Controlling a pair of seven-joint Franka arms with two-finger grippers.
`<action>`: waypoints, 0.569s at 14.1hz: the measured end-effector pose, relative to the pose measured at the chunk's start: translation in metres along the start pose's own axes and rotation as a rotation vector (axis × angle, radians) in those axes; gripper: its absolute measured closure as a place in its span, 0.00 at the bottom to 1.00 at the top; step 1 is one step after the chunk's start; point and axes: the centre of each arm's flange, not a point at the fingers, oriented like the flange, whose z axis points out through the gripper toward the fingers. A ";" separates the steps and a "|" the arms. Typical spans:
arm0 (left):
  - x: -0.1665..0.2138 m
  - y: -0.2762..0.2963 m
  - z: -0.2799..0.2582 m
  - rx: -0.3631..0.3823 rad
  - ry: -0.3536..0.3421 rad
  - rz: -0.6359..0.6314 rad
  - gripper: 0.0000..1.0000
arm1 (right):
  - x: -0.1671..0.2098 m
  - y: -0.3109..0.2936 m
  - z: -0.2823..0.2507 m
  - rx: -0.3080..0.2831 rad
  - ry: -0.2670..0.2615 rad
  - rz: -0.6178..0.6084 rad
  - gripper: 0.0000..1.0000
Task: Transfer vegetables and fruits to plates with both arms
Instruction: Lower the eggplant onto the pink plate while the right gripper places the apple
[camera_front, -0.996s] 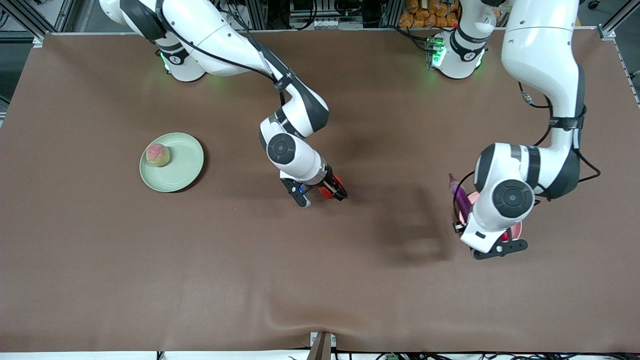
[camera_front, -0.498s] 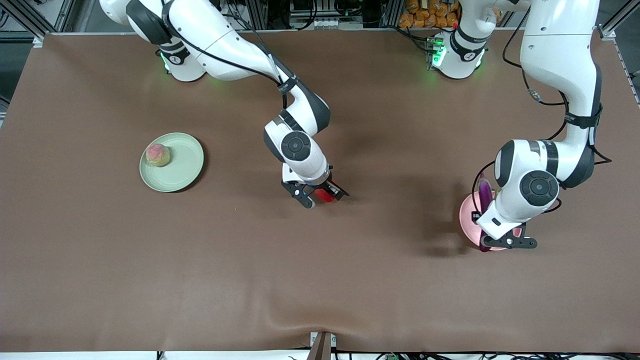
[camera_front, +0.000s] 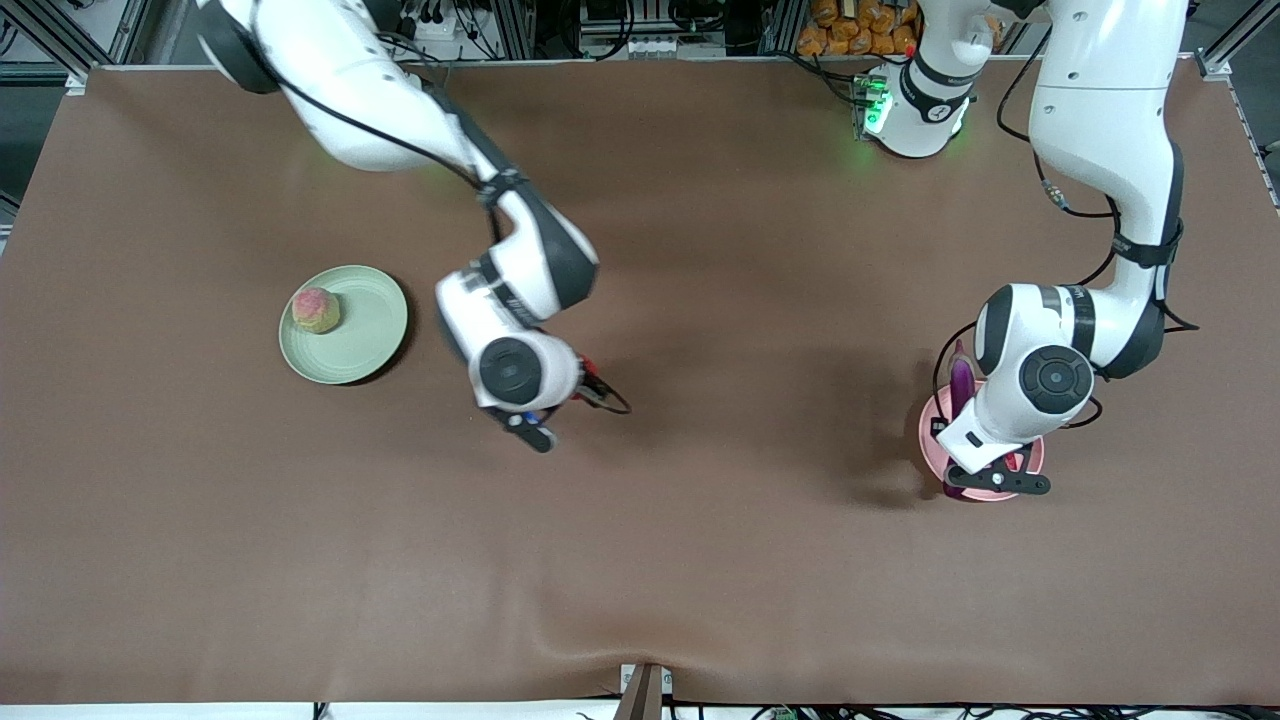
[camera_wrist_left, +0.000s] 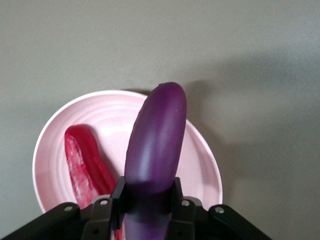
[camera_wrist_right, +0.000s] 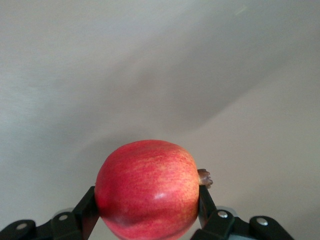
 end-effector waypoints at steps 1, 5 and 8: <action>0.001 0.000 0.003 0.000 0.012 0.000 0.62 | 0.013 0.023 -0.018 -0.032 -0.030 -0.035 0.19; 0.003 -0.002 0.003 0.000 0.030 -0.003 0.62 | 0.087 0.130 -0.042 -0.040 -0.127 -0.212 0.19; 0.005 -0.007 0.002 0.000 0.039 -0.010 0.62 | 0.123 0.203 0.007 0.008 -0.143 -0.314 0.19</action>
